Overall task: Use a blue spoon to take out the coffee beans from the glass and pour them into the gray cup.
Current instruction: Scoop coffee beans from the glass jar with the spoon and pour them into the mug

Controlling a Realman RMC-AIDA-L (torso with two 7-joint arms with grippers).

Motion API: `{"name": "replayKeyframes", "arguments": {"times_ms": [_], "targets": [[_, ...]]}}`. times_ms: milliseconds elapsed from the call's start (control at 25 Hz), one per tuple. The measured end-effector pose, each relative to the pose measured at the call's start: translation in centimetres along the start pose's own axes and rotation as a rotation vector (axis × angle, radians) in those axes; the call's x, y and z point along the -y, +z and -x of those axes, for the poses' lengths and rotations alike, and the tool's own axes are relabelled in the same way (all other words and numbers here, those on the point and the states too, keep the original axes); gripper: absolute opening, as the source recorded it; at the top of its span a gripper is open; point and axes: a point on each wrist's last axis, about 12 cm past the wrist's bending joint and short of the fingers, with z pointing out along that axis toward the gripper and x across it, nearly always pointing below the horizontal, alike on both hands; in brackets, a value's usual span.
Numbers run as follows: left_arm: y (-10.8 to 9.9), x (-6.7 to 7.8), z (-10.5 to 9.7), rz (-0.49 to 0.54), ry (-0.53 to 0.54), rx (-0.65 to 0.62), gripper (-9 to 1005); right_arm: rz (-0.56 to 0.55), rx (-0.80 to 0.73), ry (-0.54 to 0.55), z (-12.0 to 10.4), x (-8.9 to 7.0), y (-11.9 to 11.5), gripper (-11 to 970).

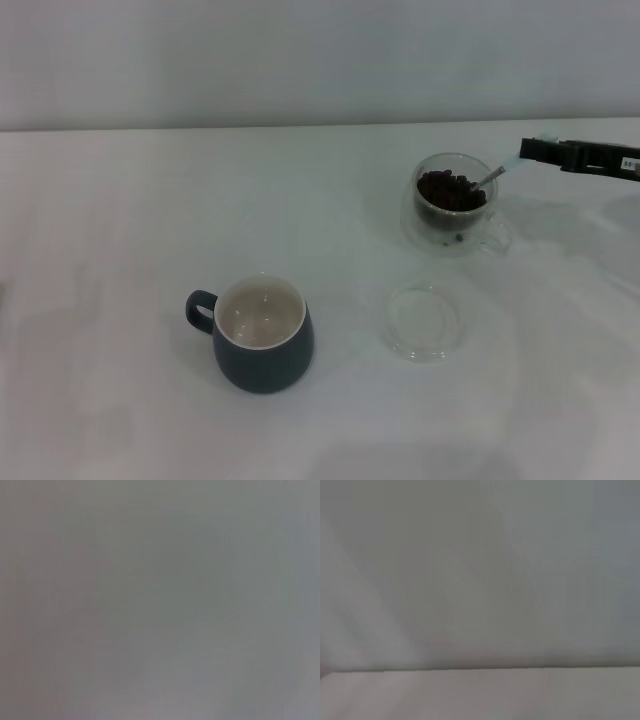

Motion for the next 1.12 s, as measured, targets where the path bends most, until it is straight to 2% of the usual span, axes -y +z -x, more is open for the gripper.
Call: {"name": "replayKeyframes", "arguments": {"times_ms": [480, 720, 1120], "targets": [[-0.3, -0.1, -0.1, 0.005, -0.003, -0.004, 787, -0.011, 0.039, 0.192, -0.7, 1.4, -0.9, 179], [-0.2, 0.0, -0.1, 0.003, -0.004, -0.002, 787, 0.014, 0.065, 0.279, -1.0, 1.4, -1.0, 181], [-0.2, 0.0, -0.1, 0.002, -0.004, 0.001, 788, 0.019, 0.085, 0.367, -1.6, 2.0, -1.0, 184]]}}
